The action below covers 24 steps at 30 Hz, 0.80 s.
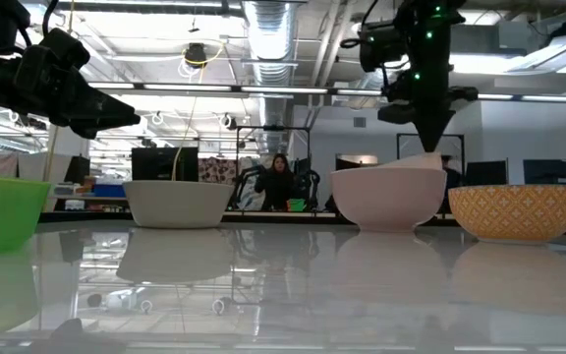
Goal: Nest bowls inside each other
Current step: Stack the orange bowl on top of the pink bowl
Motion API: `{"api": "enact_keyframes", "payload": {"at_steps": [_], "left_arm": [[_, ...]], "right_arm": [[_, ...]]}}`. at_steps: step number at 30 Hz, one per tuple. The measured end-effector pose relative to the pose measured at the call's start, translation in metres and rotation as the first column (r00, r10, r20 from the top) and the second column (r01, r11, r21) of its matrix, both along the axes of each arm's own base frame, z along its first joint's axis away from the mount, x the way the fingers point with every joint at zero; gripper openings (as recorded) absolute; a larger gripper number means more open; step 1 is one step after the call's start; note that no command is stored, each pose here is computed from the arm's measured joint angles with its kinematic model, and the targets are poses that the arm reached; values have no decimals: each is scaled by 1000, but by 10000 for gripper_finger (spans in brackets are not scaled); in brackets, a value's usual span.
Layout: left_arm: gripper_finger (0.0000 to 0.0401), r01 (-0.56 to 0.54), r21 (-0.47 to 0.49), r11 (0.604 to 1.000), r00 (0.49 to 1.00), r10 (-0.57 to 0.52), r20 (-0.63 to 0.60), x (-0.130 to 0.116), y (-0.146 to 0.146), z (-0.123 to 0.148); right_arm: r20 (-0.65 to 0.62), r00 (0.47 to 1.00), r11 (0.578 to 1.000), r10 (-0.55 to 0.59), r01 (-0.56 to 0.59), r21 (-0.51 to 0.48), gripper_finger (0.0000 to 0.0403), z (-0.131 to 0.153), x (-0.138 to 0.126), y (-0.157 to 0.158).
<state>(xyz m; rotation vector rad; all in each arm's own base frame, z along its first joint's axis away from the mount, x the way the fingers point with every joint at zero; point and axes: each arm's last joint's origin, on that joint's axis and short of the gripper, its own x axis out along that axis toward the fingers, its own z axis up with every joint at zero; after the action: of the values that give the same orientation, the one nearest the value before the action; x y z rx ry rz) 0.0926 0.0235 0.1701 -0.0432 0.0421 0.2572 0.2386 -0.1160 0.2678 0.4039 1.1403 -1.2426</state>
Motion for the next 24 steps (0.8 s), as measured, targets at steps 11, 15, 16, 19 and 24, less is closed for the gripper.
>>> {"api": "enact_keyframes", "payload": {"at_steps": [11, 15, 16, 19, 24], "left_arm": [[158, 0, 0, 1000, 1000, 0, 0, 0, 0, 0], [158, 0, 0, 1000, 1000, 0, 0, 0, 0, 0], [158, 0, 0, 1000, 1000, 0, 0, 0, 0, 0], [158, 0, 0, 1000, 1000, 0, 0, 0, 0, 0], [158, 0, 0, 1000, 1000, 0, 0, 0, 0, 0]], "right_arm": [[-14, 999, 997, -31, 29, -71, 2, -34, 0, 22], [-19, 999, 997, -32, 31, -67, 2, -47, -3, 22], [-27, 999, 997, -33, 31, -73, 2, -48, -4, 22], [-70, 997, 996, -27, 21, -89, 2, -45, -7, 21], [-51, 999, 985, -13, 3, -175, 2, -23, 1, 17]]}}
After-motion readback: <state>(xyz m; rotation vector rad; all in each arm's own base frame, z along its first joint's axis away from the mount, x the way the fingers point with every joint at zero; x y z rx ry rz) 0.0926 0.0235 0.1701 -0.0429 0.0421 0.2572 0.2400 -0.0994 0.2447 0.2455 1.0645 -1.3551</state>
